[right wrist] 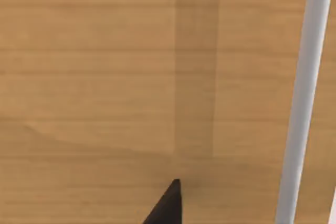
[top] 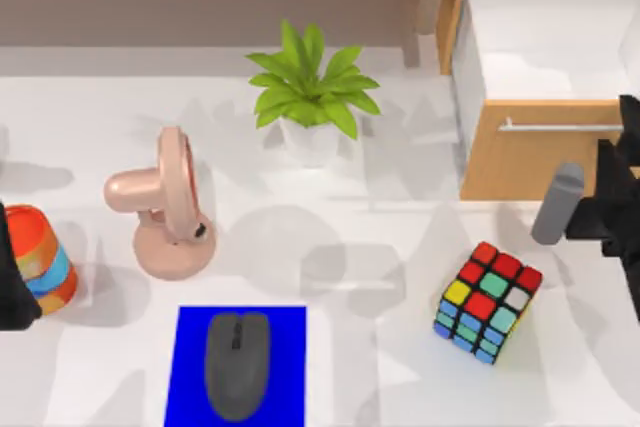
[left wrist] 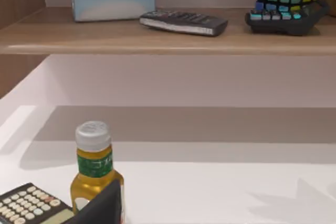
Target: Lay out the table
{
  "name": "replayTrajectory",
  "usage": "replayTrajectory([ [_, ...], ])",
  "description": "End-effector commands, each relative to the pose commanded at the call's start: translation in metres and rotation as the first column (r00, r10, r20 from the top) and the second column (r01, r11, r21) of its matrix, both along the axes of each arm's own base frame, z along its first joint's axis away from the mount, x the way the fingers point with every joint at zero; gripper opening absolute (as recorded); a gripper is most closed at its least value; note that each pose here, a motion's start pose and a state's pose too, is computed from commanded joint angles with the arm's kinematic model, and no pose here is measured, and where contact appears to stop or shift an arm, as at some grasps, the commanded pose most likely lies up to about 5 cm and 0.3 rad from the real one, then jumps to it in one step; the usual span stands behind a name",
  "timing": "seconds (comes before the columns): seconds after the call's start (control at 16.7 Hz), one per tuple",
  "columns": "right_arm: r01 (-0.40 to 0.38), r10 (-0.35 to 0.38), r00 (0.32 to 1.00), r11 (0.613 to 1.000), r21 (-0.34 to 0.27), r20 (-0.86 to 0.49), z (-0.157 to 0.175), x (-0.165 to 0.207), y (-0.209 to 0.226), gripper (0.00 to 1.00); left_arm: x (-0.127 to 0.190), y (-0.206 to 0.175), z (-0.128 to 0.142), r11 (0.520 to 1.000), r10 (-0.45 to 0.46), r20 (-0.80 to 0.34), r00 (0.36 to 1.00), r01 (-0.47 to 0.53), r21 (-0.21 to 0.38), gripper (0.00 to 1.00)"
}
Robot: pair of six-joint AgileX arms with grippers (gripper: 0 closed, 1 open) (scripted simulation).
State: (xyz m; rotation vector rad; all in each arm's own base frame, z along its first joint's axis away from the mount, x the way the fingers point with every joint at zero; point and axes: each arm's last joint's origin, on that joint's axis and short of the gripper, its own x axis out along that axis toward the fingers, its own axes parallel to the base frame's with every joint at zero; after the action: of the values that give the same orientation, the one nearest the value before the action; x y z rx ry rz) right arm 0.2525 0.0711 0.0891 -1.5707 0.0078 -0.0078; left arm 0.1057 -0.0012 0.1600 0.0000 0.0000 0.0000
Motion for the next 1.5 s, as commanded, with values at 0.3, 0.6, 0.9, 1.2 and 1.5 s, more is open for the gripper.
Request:
replayTrajectory([
  [0.3, 0.0, 0.0, 1.0, 1.0, 0.0, 0.0, 0.0, 0.0, 0.0, 0.1, 0.0, 0.0, 0.0, 1.0, 0.0, 0.0, 1.0, 0.0, 0.0, 1.0],
  [0.6, 0.0, 0.0, 1.0, 1.0, 0.0, 0.0, 0.0, 0.0, 0.0, 0.0, 0.0, 0.0, 0.0, 1.0, 0.0, 0.0, 1.0, 0.0, 0.0, 1.0],
  [0.9, 0.001, -0.001, 1.0, 1.0, 0.001, -0.006, -0.001, 0.0, 0.0, 0.0, 0.0, 0.0, 0.0, 1.0, 0.0, 0.0, 1.0, 0.0, 0.0, 1.0],
  [1.2, 0.001, -0.001, 1.0, 1.0, 0.0, -0.006, -0.002, 0.028, 0.001, 0.0, 0.0, 0.0, 0.0, 1.0, 0.0, 0.0, 1.0, 0.0, 0.0, 1.0],
  [1.5, 0.001, -0.001, 1.0, 1.0, 0.001, -0.006, -0.001, 0.063, -0.001, 0.0, 0.0, 0.0, 0.0, 1.0, 0.0, 0.0, 1.0, 0.0, 0.0, 1.0],
])
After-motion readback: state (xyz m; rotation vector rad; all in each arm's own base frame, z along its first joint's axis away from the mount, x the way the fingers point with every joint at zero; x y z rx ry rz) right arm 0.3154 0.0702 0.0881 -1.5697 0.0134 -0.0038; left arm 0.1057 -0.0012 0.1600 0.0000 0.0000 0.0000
